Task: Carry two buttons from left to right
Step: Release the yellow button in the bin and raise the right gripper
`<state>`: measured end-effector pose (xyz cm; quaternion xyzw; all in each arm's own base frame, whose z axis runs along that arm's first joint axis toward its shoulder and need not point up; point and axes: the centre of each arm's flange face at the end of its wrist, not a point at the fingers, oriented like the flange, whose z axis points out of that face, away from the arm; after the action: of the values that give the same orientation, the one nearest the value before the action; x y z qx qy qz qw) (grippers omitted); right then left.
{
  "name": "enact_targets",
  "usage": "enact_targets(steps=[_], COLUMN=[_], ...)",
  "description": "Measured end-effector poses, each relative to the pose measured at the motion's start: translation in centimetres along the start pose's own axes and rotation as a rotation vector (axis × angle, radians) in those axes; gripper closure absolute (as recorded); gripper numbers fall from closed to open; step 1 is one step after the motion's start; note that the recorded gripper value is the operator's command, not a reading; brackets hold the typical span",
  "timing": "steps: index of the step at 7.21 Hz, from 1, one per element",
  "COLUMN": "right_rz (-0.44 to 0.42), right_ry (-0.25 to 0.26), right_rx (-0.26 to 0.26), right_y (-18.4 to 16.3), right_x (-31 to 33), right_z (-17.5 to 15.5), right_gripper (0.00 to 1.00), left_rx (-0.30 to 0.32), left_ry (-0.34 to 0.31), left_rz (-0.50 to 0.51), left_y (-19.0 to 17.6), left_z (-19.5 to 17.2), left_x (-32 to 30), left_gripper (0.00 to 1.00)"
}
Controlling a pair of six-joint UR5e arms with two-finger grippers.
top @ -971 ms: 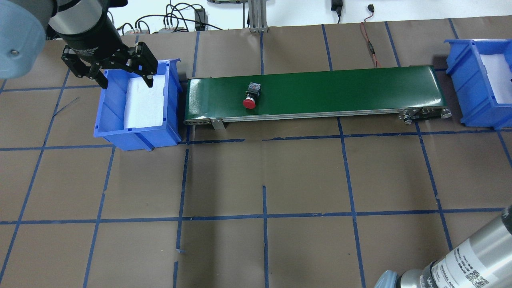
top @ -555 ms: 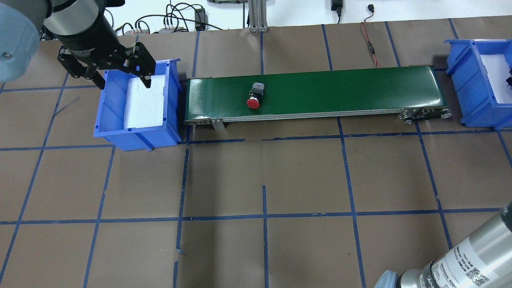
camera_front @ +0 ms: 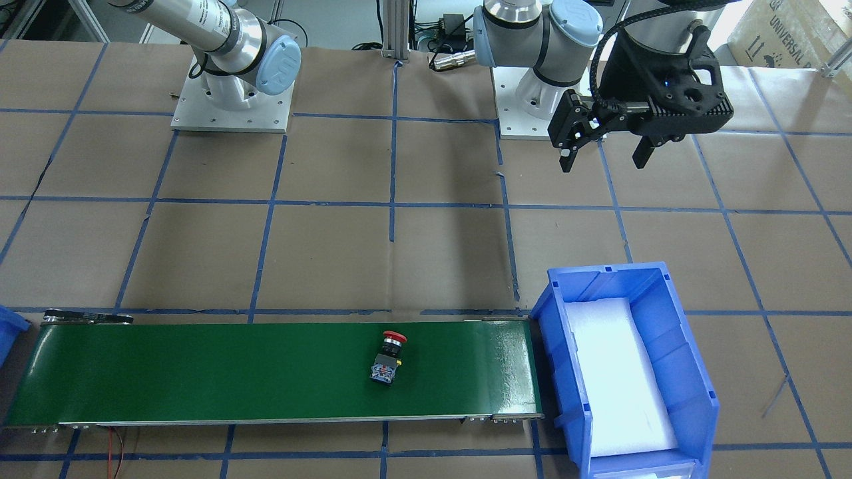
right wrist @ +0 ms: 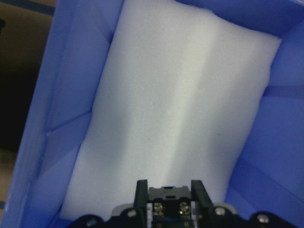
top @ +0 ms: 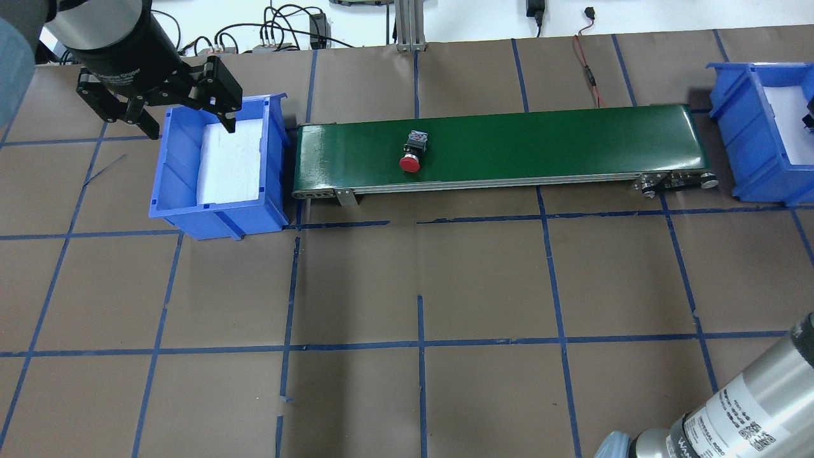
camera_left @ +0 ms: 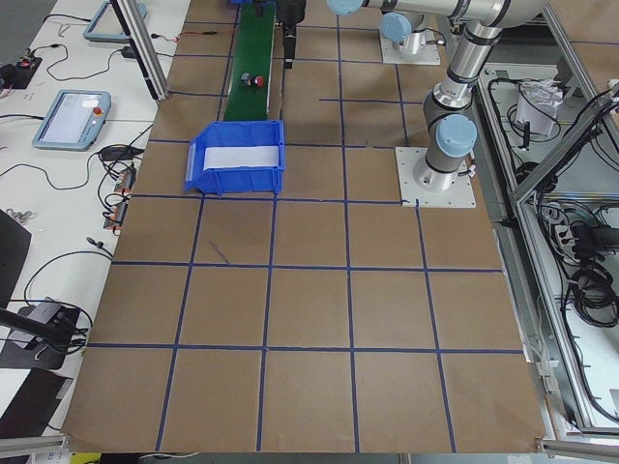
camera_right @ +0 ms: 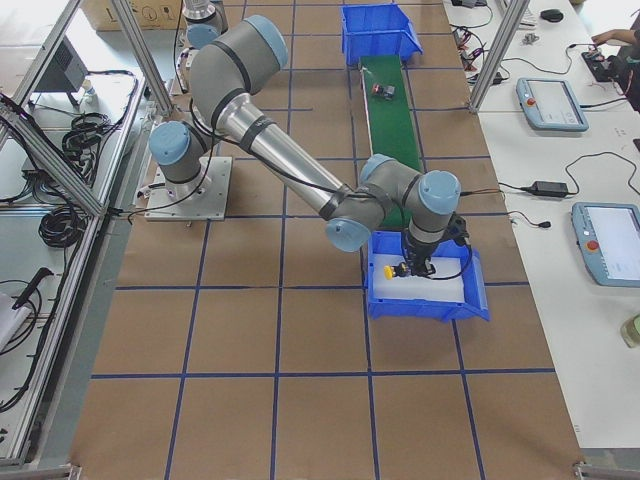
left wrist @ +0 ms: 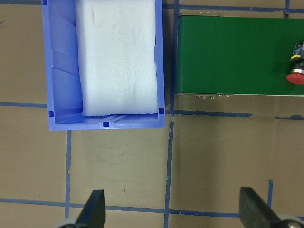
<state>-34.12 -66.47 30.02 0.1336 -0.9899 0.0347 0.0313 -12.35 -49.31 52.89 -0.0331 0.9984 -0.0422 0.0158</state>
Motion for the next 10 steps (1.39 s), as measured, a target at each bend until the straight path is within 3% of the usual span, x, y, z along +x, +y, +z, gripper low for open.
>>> enact_targets(steps=[3, 6, 7, 8, 9, 10], right_rz=[-0.012, -0.015, -0.014, -0.013, -0.012, -0.011], right_ry=[0.003, -0.013, -0.022, -0.030, -0.036, -0.042], right_rx=[0.041, 0.033, 0.027, 0.021, 0.018, 0.021], right_y=[-1.5, -1.9, -1.8, -1.7, -1.7, -1.7], right_x=[0.3, 0.4, 0.3, 0.2, 0.1, 0.0], right_z=[2.1, 5.6, 6.4, 7.0, 7.4, 7.6], right_gripper=[0.91, 0.91, 0.86, 0.50, 0.32, 0.31], left_rx=[-0.005, 0.000, -0.003, -0.008, -0.012, -0.016], left_ry=[0.006, 0.005, 0.006, 0.006, 0.006, 0.004], left_rz=[0.004, 0.006, 0.008, 0.011, 0.013, 0.014], left_y=[-0.1, 0.0, 0.1, 0.3, 0.4, 0.4], left_z=[0.4, 0.0, -0.1, -0.2, -0.2, -0.1], left_x=[0.1, 0.1, 0.2, 0.3, 0.3, 0.3], left_gripper=[0.00, 0.00, 0.00, 0.00, 0.00, 0.00])
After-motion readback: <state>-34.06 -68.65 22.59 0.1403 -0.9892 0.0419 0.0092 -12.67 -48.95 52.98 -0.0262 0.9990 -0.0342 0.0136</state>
